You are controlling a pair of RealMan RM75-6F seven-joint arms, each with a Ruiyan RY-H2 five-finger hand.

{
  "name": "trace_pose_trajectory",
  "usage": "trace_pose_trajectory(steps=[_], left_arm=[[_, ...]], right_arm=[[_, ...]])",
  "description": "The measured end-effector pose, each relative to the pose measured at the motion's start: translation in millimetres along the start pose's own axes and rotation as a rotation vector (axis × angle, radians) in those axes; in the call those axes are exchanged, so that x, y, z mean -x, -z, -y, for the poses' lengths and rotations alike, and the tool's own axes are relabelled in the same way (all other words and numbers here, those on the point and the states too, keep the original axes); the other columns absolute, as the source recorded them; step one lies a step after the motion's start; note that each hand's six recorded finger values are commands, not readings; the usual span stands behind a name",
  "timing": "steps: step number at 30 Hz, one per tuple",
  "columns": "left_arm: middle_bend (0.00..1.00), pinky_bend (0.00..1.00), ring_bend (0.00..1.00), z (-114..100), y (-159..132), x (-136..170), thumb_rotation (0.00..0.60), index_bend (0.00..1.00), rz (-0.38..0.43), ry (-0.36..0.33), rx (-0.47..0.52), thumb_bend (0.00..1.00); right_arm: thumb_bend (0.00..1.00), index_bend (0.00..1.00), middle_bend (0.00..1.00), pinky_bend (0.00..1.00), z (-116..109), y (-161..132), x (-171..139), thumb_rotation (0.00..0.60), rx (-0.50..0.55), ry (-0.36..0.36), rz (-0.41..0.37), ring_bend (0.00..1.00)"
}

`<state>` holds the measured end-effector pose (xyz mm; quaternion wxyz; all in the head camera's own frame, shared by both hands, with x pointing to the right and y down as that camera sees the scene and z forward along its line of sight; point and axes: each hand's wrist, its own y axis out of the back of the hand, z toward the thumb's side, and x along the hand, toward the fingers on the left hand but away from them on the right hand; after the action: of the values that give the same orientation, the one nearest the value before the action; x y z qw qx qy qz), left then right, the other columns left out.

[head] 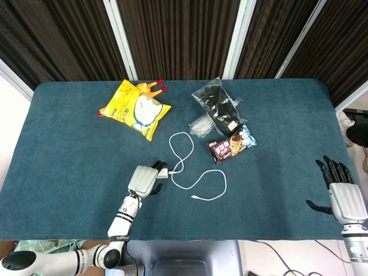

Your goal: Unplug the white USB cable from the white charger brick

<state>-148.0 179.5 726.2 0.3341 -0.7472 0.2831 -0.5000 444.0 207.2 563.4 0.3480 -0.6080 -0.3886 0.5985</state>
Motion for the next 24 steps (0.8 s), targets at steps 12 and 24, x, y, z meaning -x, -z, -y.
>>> trace_pose_trajectory(steps=[12, 24], left_arm=[[0.34, 0.98, 0.94, 12, 4, -11, 0.6, 0.35, -0.03, -0.015, -0.075, 0.36], [0.57, 0.98, 0.94, 11, 11, -15, 0.6, 0.55, -0.045, -0.049, -0.08, 0.36]], right_arm=[[0.11, 0.0, 0.0, 0.0, -6, 5, -2, 0.6, 0.021, 0.009, 0.008, 0.0], [0.11, 0.0, 0.0, 0.0, -5, 2, -3, 0.6, 0.019, 0.008, 0.003, 0.0]])
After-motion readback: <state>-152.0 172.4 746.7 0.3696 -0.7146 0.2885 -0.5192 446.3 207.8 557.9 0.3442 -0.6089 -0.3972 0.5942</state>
